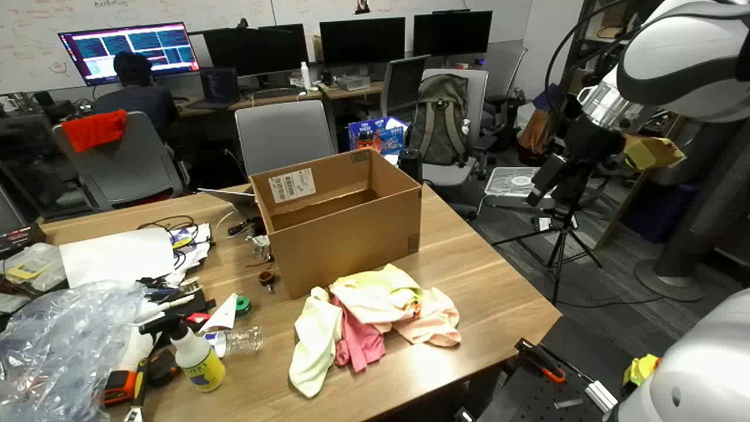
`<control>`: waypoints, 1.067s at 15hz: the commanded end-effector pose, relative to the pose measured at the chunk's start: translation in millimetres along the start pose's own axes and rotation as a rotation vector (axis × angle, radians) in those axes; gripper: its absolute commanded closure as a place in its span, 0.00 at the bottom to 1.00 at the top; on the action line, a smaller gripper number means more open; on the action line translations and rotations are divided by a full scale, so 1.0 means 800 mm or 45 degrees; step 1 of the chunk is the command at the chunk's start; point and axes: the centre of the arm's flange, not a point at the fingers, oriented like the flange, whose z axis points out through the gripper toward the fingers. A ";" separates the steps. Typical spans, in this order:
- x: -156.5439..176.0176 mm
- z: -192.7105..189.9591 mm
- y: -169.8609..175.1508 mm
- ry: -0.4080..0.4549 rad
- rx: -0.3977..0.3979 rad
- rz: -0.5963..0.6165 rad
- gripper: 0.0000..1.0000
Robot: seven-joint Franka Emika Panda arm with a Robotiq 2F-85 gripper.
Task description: Pick up the clothes from the table and put them in the box
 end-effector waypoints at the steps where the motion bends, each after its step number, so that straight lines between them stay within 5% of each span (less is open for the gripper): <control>1: 0.000 -0.001 0.000 0.002 -0.001 0.000 0.00; 12: 0.000 -0.002 0.000 0.005 -0.001 -0.001 0.00; 16: 0.034 0.030 -0.006 -0.100 0.002 -0.090 0.00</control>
